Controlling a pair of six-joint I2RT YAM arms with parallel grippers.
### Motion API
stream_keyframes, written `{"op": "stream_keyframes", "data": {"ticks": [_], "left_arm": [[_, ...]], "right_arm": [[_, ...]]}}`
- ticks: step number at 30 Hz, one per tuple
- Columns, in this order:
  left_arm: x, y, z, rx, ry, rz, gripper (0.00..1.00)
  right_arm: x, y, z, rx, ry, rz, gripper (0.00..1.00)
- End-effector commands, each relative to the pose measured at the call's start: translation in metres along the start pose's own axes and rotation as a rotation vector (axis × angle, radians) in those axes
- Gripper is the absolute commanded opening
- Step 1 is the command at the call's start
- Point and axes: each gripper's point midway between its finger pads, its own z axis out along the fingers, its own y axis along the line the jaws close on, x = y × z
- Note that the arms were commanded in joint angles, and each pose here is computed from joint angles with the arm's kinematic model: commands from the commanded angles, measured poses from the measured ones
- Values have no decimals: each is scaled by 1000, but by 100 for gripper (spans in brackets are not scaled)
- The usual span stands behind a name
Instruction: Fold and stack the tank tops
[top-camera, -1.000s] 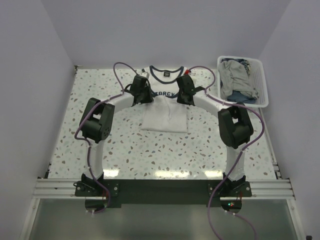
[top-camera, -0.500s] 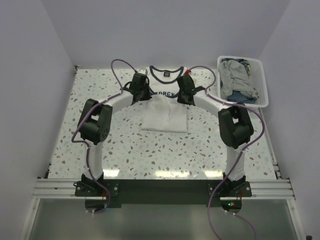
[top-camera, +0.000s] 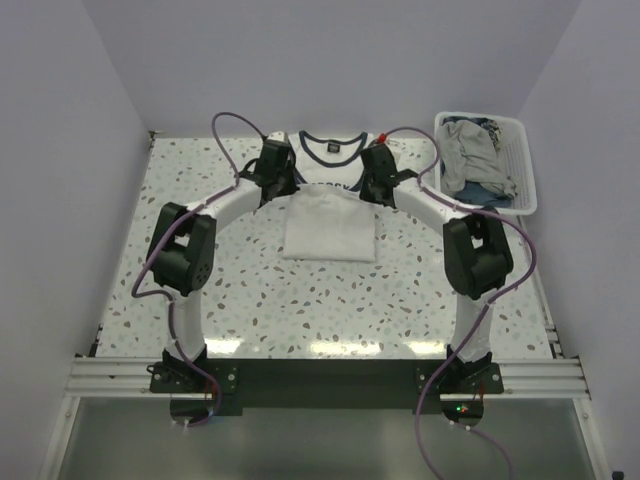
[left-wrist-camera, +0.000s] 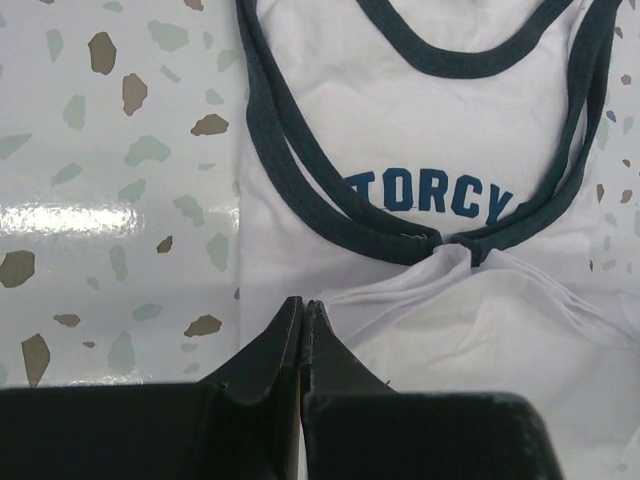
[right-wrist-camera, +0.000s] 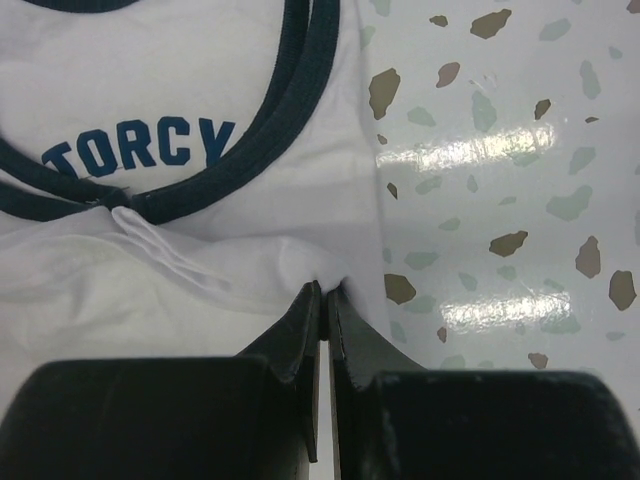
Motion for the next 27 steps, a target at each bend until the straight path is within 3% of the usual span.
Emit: {"op": "stream_keyframes", "data": {"ticks": [1, 4, 5, 6, 7, 8, 9, 11, 12, 14, 19, 25, 26, 27], "left_arm": [[-13, 1, -3, -30, -34, -25, 0], [-9, 4, 5, -41, -24, -23, 0], [-10, 4, 6, -40, -25, -23, 0], [-6, 5, 11, -38, -13, -18, 3], [-6, 5, 14, -32, -14, -15, 11], [-7, 3, 16, -24, -17, -14, 33], [-6, 2, 18, -9, -14, -7, 45], [-14, -2, 19, 8, -46, -13, 64], [-20, -3, 16, 13, -58, -16, 67], [-30, -5, 11, 17, -87, -21, 74], [-54, -8, -19, 31, -161, -36, 69], [7, -2, -42, 29, -53, -87, 47], [42, 15, -44, -3, -1, -91, 47], [39, 18, -61, -10, -38, -137, 49]], "right_arm": [[-20, 5, -1, -19, -36, 17, 0], [-18, 4, 5, -19, -23, 16, 4], [-18, 6, 7, -32, -20, 14, 9], [-18, 6, 9, -34, -20, 6, 22], [-19, 5, 11, -35, -21, 6, 28], [-20, 5, 12, -33, -18, 4, 33], [-25, 8, 11, -46, -20, 4, 44], [-28, 7, 12, -41, -20, -6, 54], [-32, 9, 10, -44, -27, -9, 60], [-39, 6, 4, -38, -42, -22, 63], [-45, 3, -17, -52, -72, -30, 55], [16, 6, -31, -115, 63, -37, 44], [25, 8, -37, -134, 75, -36, 44], [52, -5, -37, -113, 122, -48, 44]]}}
